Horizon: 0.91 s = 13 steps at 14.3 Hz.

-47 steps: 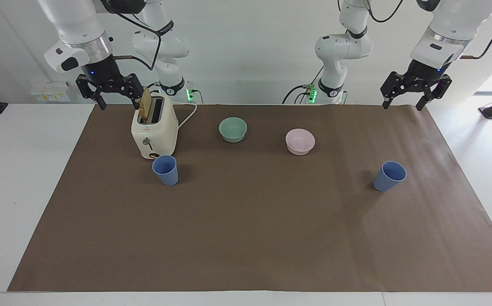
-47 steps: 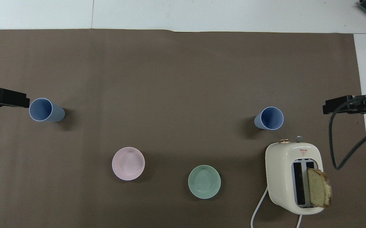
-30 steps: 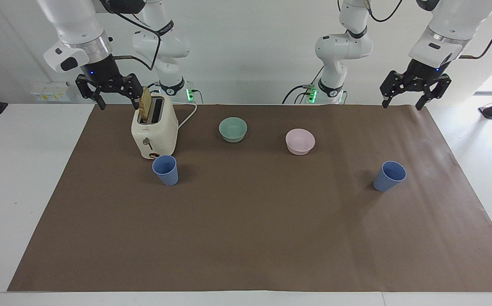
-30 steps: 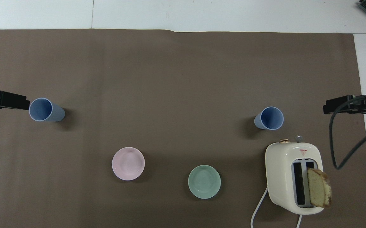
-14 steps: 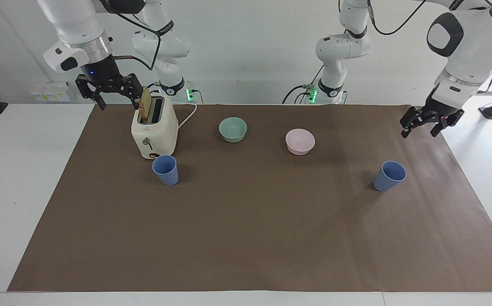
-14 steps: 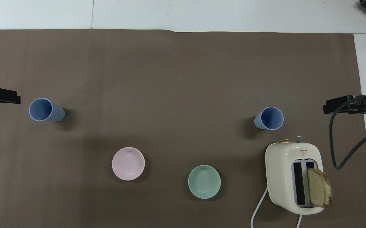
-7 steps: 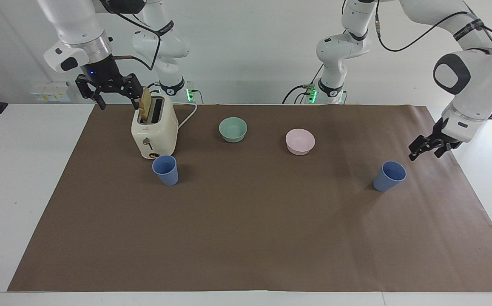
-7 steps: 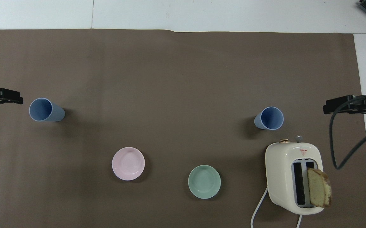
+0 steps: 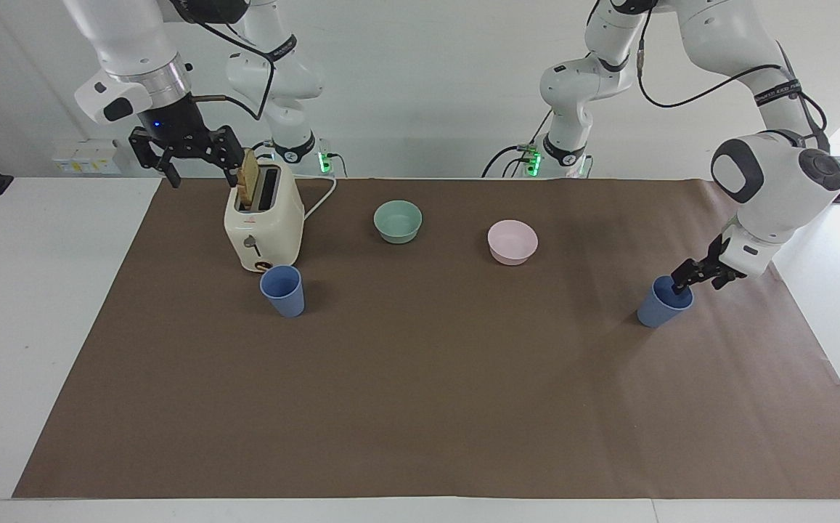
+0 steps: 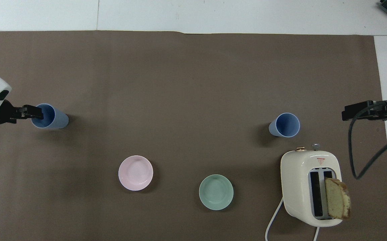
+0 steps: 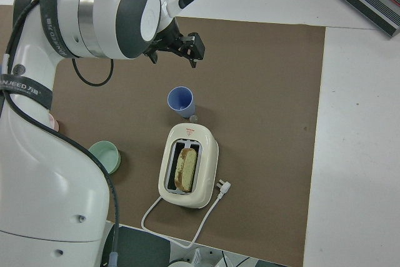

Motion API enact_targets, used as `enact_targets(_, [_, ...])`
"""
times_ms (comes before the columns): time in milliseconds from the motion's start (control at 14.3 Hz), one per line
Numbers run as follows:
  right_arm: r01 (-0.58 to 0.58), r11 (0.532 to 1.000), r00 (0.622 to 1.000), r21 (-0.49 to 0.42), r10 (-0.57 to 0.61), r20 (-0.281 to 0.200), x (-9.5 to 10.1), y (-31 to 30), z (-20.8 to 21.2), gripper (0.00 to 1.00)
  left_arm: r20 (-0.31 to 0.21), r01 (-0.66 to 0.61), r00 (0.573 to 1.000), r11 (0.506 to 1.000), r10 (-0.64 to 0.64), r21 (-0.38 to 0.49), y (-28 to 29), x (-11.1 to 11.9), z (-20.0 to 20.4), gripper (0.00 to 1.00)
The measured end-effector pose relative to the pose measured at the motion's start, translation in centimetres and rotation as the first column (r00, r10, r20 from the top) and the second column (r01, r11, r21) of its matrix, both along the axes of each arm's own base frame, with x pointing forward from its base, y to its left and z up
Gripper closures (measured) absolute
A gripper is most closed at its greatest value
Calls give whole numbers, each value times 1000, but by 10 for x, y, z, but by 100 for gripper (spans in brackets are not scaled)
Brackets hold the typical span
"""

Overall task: Stack blue cups with both arms
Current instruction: 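Reach the left gripper to the blue cup nearest it and grasp it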

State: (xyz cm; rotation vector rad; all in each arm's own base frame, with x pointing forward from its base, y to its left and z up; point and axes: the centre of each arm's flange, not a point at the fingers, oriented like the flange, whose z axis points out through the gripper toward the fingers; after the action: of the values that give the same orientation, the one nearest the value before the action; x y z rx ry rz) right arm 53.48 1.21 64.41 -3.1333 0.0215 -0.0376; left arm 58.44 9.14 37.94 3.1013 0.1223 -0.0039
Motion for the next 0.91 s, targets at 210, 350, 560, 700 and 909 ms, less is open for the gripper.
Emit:
enact_targets(210, [0, 1000, 1000, 0, 0, 0, 0, 0, 0, 0, 2, 7, 1000, 1000, -7, -2, -4, 3, -7, 8])
enact_targets(350, [0, 1000, 1000, 0, 0, 0, 0, 0, 0, 0, 3, 9, 1000, 1000, -9, -2, -5, 3, -6, 35])
enact_targets(560, [0, 1000, 1000, 0, 0, 0, 0, 0, 0, 0, 8, 19, 1000, 1000, -19, -2, -6, 4, -5, 70])
enact_targets(700, [0, 1000, 1000, 0, 0, 0, 0, 0, 0, 0, 17, 33, 999, 999, -33, -3, -12, 7, -2, 94])
enact_targets(909, [0, 1000, 1000, 0, 0, 0, 0, 0, 0, 0, 46, 56, 997, 998, -56, 0, -25, 15, 11, 95])
